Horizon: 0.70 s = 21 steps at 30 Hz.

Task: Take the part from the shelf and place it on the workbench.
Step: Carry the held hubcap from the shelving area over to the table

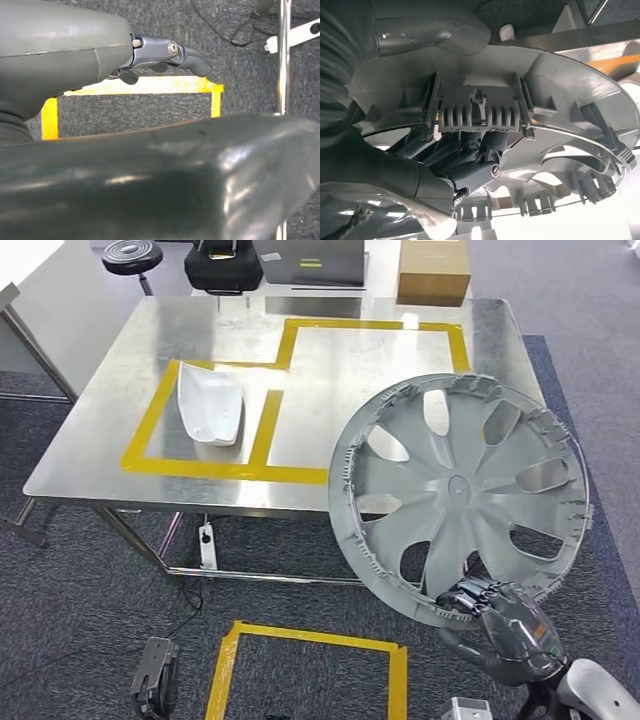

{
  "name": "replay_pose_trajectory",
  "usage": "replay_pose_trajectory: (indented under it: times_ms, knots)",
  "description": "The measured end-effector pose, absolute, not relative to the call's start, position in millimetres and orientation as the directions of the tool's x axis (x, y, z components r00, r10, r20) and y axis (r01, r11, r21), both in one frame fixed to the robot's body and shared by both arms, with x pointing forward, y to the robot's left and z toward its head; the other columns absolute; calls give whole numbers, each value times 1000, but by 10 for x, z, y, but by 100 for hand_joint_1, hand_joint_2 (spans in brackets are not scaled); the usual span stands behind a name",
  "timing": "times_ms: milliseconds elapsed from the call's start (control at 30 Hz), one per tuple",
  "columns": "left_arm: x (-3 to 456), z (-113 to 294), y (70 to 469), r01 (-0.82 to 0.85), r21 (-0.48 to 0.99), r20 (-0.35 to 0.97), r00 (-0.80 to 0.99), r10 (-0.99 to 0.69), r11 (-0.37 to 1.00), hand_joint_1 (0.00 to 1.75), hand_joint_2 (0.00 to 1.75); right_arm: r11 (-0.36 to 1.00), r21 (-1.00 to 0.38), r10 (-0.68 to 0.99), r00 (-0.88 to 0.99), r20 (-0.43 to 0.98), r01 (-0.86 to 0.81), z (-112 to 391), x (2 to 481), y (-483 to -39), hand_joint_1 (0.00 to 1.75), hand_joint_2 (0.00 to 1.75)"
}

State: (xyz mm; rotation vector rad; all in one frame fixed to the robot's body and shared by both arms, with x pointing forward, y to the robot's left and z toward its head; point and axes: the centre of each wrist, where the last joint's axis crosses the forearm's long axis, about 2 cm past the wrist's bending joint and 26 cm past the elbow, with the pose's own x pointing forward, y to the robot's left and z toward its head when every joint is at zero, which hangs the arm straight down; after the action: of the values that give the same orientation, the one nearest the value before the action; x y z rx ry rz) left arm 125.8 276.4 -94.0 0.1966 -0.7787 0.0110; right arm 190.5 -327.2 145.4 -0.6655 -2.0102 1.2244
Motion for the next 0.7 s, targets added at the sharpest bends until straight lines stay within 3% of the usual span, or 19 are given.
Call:
replay_pose_trajectory:
  times_ms: [500,700]
  knots:
    - [1257,-938,2765,-55,224,697,706,-121,973,0,0,432,-899,710,-641,292,69,1463,1926,-3273,175,175]
    - [1359,-907,2726,-11,233,709,687,-162,972,0,0,401,-914,694,-672,259,62,1597,2269,-3270,175,175]
